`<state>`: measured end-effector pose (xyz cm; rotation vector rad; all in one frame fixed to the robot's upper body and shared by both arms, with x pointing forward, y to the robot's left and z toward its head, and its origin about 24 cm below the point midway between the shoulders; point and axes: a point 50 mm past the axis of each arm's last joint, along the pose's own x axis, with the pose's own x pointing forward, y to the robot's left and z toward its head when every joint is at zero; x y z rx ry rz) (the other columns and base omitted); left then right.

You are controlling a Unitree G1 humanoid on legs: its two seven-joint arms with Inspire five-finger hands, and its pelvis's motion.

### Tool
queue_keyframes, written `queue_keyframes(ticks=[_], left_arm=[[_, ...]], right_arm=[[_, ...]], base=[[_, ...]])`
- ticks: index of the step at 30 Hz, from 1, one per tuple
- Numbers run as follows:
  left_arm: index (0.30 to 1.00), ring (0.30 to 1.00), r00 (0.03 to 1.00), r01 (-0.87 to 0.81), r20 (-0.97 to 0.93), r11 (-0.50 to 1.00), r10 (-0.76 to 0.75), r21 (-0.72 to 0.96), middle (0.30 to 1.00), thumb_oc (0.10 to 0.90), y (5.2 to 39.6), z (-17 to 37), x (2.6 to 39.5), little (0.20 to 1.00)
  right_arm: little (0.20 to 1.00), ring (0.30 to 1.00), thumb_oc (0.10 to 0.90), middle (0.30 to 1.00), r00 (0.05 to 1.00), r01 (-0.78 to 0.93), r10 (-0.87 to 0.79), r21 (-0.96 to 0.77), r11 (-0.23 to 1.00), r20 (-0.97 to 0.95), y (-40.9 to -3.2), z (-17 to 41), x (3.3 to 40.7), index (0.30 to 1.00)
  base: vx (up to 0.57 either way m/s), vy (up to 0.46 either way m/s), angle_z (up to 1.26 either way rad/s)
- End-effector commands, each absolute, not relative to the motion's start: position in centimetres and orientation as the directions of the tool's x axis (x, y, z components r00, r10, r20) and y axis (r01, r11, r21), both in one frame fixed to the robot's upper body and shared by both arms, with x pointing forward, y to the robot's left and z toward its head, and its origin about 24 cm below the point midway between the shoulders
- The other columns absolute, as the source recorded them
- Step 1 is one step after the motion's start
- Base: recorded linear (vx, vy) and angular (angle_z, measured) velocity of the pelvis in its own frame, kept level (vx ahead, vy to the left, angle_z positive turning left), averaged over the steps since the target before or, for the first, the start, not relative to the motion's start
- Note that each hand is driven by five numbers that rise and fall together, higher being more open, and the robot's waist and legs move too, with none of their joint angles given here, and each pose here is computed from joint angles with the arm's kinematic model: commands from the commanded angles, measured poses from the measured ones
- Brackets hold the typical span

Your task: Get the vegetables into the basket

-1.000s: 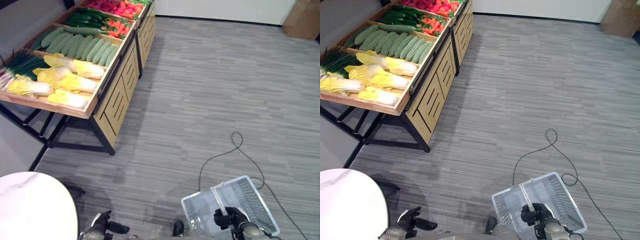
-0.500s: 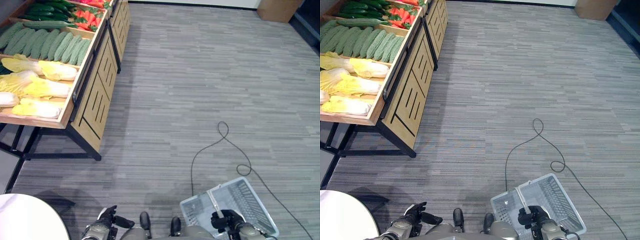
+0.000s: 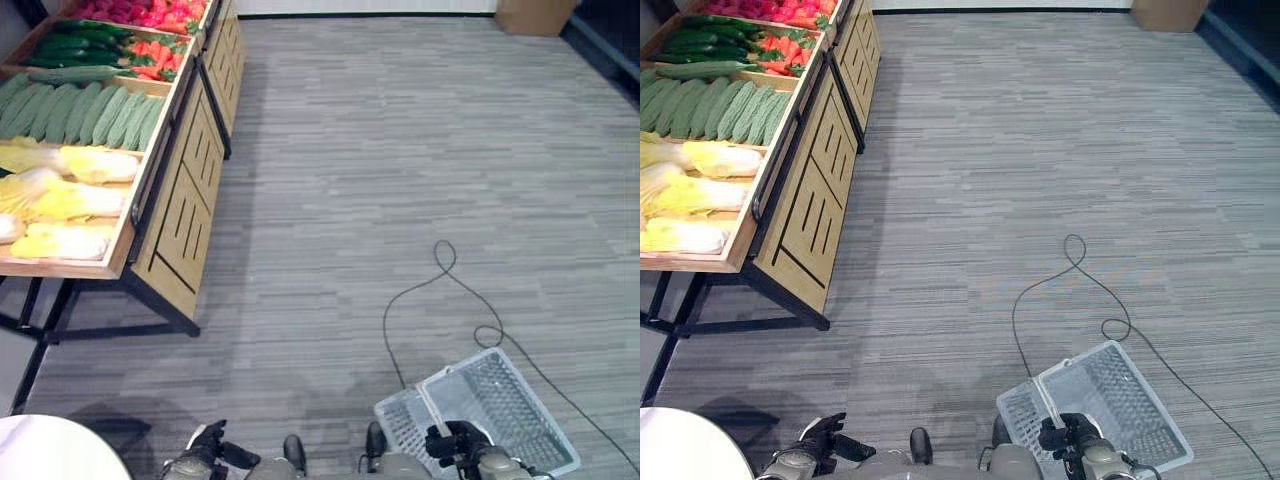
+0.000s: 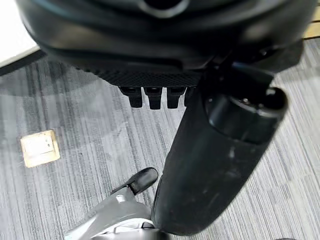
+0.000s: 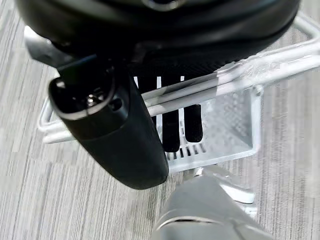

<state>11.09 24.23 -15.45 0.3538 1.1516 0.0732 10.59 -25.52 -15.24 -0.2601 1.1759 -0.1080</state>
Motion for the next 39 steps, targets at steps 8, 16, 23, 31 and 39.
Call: queue_keyframes(ticks=[8, 16, 23, 31, 39], left_arm=[[1.0, 1.0, 0.44, 0.108, -0.858, 0.932, 0.266, 0.345, 1.0, 0.9, 25.3, -14.8, 12.6, 1.0], [1.0, 1.0, 0.44, 0.097, -0.856, 0.933, 0.273, 0.347, 1.0, 0.9, 25.6, -14.7, 12.7, 1.0], [1.0, 1.0, 0.429, 0.096, -0.861, 0.934, 0.273, 0.343, 1.0, 0.9, 25.5, -14.8, 12.4, 1.0], [1.0, 1.0, 0.419, 0.077, -0.87, 0.944, 0.26, 0.32, 1.0, 0.9, 24.9, -15.0, 12.4, 1.0], [1.0, 1.0, 0.416, 0.05, -0.871, 0.949, 0.263, 0.31, 1.0, 0.9, 24.9, -14.9, 12.7, 1.0]], right_arm=[[0.3, 0.3, 0.4, 0.3, 0.417, 0.007, -0.22, -0.239, 0.971, -0.882, -25.8, -14.9, 11.6, 0.3], [0.3, 0.3, 0.4, 0.3, 0.439, 0.011, -0.211, -0.23, 0.973, -0.873, -25.6, -14.7, 12.0, 0.3], [0.3, 0.3, 0.4, 0.3, 0.426, -0.037, -0.187, -0.224, 0.974, -0.885, -25.0, -15.1, 11.4, 0.3], [0.3, 0.3, 0.4, 0.3, 0.403, -0.039, -0.215, -0.252, 0.967, -0.889, -26.2, -14.9, 10.7, 0.3], [0.3, 0.3, 0.4, 0.3, 0.406, -0.022, -0.234, -0.265, 0.964, -0.883, -27.1, -14.6, 10.7, 0.3]], base=[[0.06, 0.116, -0.05], [0.13, 0.004, 0.01], [0.24, -0.102, 0.12], [0.35, -0.224, 0.35], [0.2, -0.254, 0.29]])
